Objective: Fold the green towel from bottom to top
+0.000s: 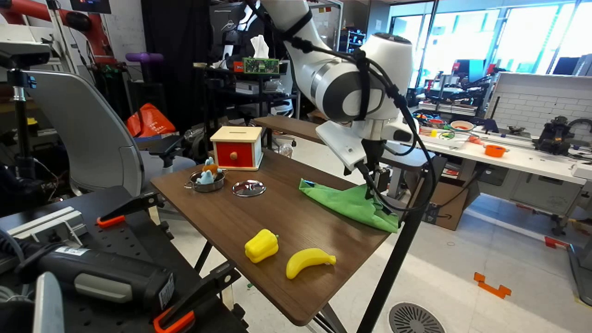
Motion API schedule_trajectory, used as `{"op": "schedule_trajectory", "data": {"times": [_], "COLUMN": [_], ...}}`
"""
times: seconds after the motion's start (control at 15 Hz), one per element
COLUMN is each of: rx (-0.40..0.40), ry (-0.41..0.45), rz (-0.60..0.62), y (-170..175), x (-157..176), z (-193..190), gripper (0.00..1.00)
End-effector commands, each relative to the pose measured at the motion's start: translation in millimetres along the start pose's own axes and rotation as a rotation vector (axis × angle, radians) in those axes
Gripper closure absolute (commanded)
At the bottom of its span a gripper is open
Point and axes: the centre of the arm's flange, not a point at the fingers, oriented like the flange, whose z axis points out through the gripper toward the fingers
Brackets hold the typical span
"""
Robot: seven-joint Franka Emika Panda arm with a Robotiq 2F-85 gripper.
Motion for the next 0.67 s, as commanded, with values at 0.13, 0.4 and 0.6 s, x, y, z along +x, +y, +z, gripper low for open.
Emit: {"op": "schedule_trajectory", "data": {"times": [0.13,0.4,0.6], "rx": [0.079,0.077,0.082], "ry": [0.004,0.008,-0.002], "rz": [-0.155,-0.212,-0.255], "y": [-27.2,-45.5,-50.4], "x": [-43.7,-31.4,-48.2], "z": [-100.2,-99.5,-118.6], "gripper": [0.00,0.00,0.00]}}
